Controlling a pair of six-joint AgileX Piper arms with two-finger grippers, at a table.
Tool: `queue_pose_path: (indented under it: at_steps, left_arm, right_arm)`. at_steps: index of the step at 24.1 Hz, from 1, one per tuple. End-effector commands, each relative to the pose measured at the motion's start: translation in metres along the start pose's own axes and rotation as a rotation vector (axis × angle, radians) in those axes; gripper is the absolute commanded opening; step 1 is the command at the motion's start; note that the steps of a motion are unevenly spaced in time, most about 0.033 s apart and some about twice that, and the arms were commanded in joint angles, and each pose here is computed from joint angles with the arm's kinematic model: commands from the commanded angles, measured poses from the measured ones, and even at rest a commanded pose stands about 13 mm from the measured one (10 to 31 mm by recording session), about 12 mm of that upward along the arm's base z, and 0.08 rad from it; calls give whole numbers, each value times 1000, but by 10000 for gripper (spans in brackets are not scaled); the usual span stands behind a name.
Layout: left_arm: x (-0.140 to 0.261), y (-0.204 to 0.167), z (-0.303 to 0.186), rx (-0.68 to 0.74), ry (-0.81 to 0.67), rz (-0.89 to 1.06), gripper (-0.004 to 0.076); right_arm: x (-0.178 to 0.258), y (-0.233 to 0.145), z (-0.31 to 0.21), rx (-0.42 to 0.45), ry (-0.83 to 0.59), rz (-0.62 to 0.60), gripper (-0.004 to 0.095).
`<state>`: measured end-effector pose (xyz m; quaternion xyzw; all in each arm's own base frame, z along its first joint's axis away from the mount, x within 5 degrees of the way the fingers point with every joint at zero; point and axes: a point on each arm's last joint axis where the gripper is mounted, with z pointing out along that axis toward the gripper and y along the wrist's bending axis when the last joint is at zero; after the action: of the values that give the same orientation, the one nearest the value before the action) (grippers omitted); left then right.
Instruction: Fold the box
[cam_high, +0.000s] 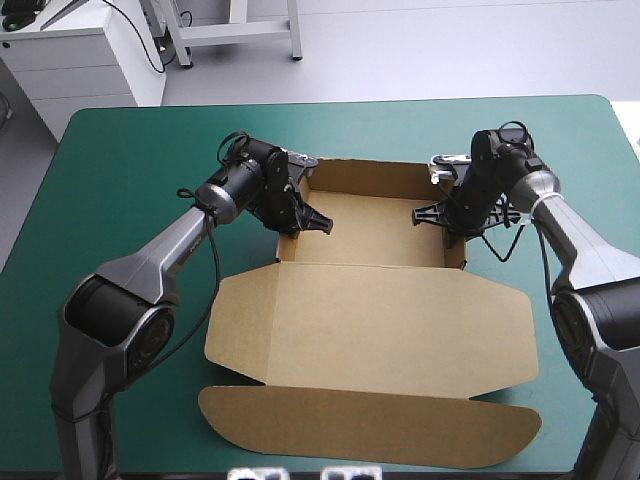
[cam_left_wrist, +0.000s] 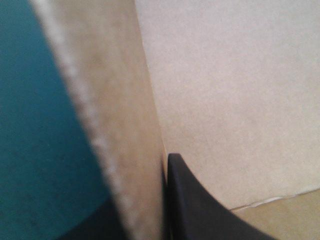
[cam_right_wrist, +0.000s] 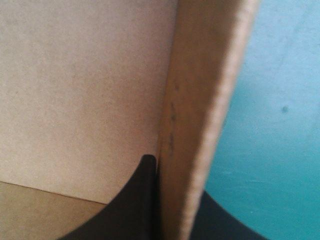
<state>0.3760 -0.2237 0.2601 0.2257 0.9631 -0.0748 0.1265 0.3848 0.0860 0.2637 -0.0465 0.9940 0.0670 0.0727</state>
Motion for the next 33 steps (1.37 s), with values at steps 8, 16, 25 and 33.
queue_pose_path:
  at_steps: [8,16,25,33]
  left_arm:
    - [5,9,-36,155,12,58,536]
    - [-4,21,-68,330,-88,-41,561]
    - [2,29,-161,102,-329,54,435]
    - [44,39,-231,-171,-442,243,-4]
  right_arm:
    - [1,10,-31,-39,-85,-140,641]
    - [3,14,-51,-73,-181,-105,801]
    - [15,12,-91,-30,-240,-128,787]
    - [19,11,-102,-12,-270,-135,787]
